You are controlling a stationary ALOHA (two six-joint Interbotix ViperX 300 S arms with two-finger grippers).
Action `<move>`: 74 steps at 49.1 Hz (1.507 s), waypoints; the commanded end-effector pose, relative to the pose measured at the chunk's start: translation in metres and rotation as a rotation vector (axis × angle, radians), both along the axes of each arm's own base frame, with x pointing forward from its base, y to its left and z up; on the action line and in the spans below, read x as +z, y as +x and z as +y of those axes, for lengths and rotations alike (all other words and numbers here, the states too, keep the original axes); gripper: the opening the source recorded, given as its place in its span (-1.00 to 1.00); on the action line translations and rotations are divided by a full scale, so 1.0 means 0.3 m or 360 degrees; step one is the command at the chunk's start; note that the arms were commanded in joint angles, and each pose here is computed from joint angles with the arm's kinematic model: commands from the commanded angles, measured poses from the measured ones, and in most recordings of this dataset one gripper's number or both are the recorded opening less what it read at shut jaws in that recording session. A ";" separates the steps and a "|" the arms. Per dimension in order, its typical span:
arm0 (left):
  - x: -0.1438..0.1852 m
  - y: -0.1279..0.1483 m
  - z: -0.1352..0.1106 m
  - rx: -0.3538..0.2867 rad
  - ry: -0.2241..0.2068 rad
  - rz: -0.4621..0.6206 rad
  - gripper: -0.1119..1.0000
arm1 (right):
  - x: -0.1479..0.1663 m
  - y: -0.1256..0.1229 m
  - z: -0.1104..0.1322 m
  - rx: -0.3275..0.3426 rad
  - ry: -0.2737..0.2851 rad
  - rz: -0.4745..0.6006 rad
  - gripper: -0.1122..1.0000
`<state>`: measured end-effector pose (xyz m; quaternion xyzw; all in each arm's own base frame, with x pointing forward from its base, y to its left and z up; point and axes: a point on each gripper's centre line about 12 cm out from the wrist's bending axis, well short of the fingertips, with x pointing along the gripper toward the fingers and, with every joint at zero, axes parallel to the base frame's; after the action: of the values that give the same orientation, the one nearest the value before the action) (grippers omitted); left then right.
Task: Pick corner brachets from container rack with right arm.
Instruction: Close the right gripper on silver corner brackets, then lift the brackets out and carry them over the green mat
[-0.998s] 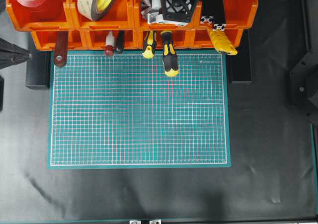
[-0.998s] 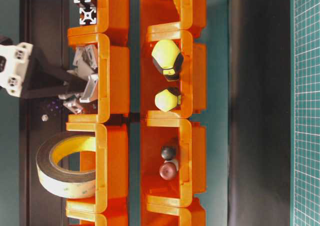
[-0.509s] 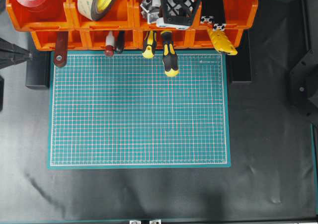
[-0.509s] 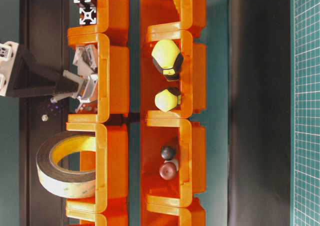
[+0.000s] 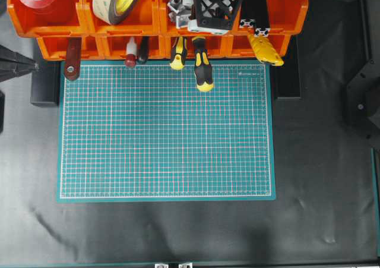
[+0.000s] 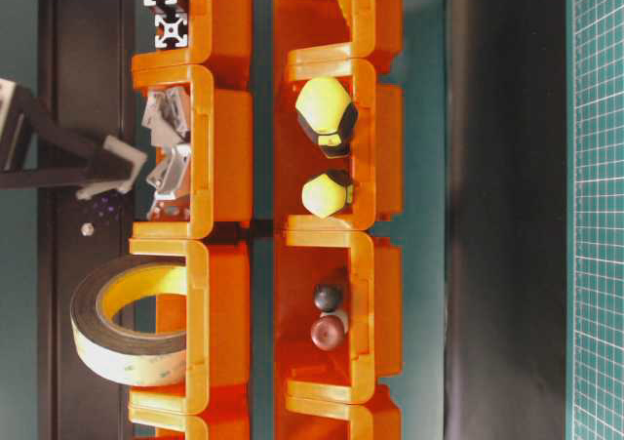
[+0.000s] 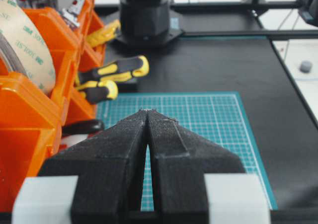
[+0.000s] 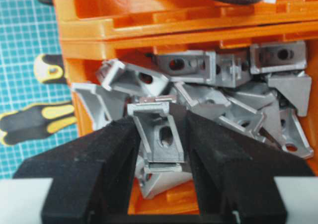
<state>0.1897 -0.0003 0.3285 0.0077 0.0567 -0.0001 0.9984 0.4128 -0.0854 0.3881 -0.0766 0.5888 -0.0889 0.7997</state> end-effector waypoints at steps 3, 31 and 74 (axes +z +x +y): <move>0.044 0.003 0.002 0.0005 0.0002 -0.0051 -0.79 | 0.130 -0.050 0.027 0.0017 -0.0024 -0.0145 -0.30; 0.044 0.002 -0.005 -0.0012 0.0007 -0.0051 -0.79 | 0.231 -0.115 0.142 0.0087 -0.0021 -0.0206 -0.30; 0.043 -0.004 -0.039 -0.0095 -0.0038 -0.0036 -0.79 | -0.176 -0.207 0.659 0.0589 0.0085 -0.0102 -0.30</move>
<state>0.1881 -0.0126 0.3274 -0.0017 0.0629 -0.0320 0.9975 0.3455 0.1033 0.3461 -0.1542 0.5647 0.0583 0.8087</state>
